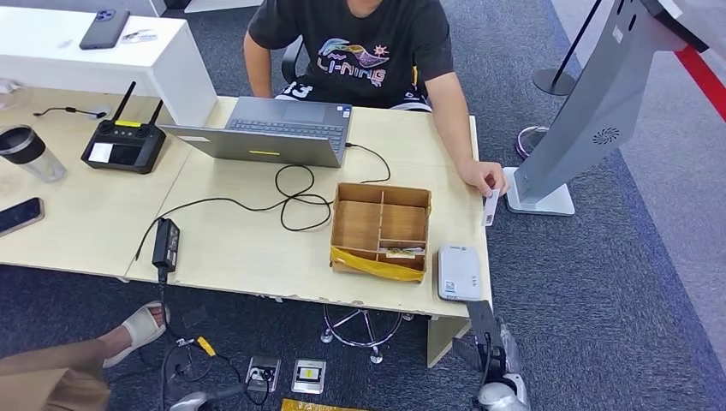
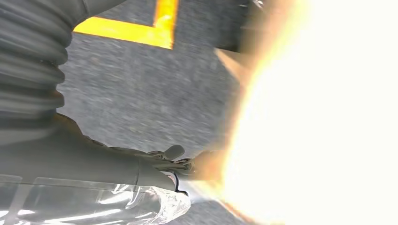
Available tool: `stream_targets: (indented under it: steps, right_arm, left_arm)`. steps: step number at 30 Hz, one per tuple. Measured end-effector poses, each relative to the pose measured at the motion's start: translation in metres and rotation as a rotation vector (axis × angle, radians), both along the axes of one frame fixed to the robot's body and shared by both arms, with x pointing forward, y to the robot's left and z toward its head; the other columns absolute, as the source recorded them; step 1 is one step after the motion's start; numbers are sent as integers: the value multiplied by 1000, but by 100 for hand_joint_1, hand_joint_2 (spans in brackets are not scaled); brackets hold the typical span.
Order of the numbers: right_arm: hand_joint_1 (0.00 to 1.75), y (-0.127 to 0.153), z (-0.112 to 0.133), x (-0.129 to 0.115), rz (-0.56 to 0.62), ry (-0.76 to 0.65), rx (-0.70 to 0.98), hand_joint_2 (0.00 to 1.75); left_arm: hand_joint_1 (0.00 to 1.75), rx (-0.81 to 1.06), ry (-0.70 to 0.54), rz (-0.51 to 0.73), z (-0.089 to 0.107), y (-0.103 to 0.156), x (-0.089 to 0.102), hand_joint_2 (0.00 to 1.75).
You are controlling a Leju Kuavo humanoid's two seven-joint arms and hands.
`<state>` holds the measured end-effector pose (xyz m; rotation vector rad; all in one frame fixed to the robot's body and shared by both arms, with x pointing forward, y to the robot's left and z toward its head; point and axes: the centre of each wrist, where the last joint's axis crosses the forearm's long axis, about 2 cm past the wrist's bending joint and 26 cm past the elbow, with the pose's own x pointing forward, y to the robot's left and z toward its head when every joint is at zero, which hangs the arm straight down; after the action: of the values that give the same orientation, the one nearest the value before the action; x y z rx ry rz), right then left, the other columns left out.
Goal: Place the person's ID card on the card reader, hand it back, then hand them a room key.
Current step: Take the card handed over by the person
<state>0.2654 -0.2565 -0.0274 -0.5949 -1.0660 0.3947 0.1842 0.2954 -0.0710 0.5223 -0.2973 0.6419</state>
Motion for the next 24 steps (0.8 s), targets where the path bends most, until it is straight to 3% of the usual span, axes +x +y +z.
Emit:
stream_targets:
  steps: [6,13,24]
  right_arm:
    - [0,1,9,12,9,-35,-9,175]
    - [0,-9,-1,-2,-132,189,-65,175]
    - [0,-32,-11,-17,-294,319,-37,175]
  left_arm:
    - [0,-10,2,1,1,-1,3,175]
    - [0,-22,0,16,1,-2,4,175]
    - [0,-15,-4,8,1,-1,3,175]
